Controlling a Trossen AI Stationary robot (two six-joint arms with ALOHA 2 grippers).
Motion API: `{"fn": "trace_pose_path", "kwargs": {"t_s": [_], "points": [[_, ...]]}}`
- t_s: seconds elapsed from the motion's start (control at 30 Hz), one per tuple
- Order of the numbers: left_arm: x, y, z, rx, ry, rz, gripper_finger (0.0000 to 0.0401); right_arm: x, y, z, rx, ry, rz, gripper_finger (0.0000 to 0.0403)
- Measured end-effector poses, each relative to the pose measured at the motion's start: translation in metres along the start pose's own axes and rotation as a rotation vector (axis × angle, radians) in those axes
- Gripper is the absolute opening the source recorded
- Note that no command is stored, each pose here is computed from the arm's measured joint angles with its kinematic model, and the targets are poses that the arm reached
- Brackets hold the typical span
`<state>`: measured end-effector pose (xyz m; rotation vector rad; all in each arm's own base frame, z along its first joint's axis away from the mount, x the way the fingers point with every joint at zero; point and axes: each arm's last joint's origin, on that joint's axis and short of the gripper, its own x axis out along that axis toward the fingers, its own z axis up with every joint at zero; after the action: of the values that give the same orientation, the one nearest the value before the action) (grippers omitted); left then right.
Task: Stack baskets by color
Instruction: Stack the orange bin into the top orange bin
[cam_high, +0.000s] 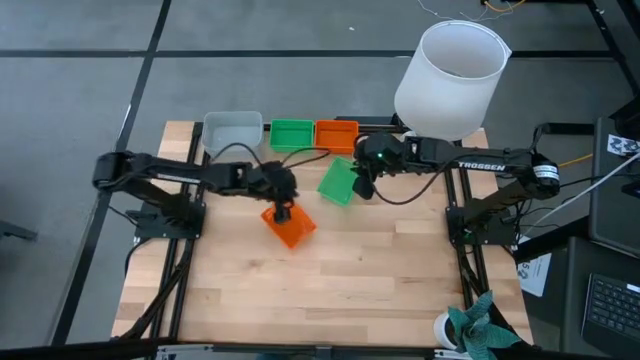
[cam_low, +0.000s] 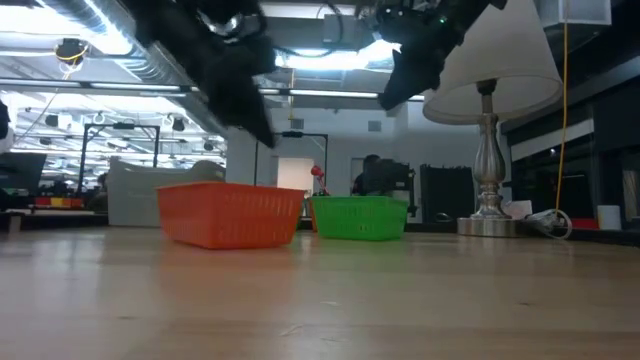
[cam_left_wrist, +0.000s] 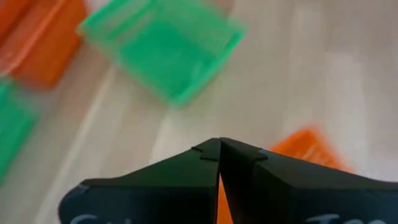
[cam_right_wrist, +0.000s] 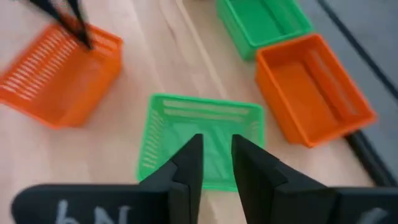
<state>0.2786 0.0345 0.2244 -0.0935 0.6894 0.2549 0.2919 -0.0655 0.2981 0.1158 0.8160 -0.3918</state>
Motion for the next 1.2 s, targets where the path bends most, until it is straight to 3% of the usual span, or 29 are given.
{"fn": "trace_pose_path", "kwargs": {"t_s": [0.17, 0.37, 0.57, 0.73, 0.97, 1.2], "points": [[-0.041, 0.009, -0.008, -0.021, 0.085, 0.124, 0.0, 0.02, 0.023, 0.005, -0.001, -0.036, 0.127, 0.0084], [-0.078, 0.015, -0.014, -0.058, 0.093, 0.149, 0.0, 0.064, 0.062, 0.011, -0.049, -0.159, 0.204, 0.0084], [-0.095, 0.017, -0.021, -0.052, 0.127, 0.155, 0.0, 0.105, 0.093, 0.007, -0.07, -0.249, 0.252, 0.0084], [-0.095, 0.018, -0.024, -0.046, 0.156, 0.159, 0.0, 0.127, 0.113, -0.003, -0.088, -0.286, 0.213, 0.0084], [-0.087, 0.017, -0.025, -0.039, 0.195, 0.164, 0.0, 0.136, 0.119, -0.004, 0.1, -0.316, 0.221, 0.0099], [-0.085, 0.017, -0.026, -0.037, 0.205, 0.166, 0.0, 0.156, 0.117, -0.014, 0.241, -0.253, 0.217, 0.0182]]}}
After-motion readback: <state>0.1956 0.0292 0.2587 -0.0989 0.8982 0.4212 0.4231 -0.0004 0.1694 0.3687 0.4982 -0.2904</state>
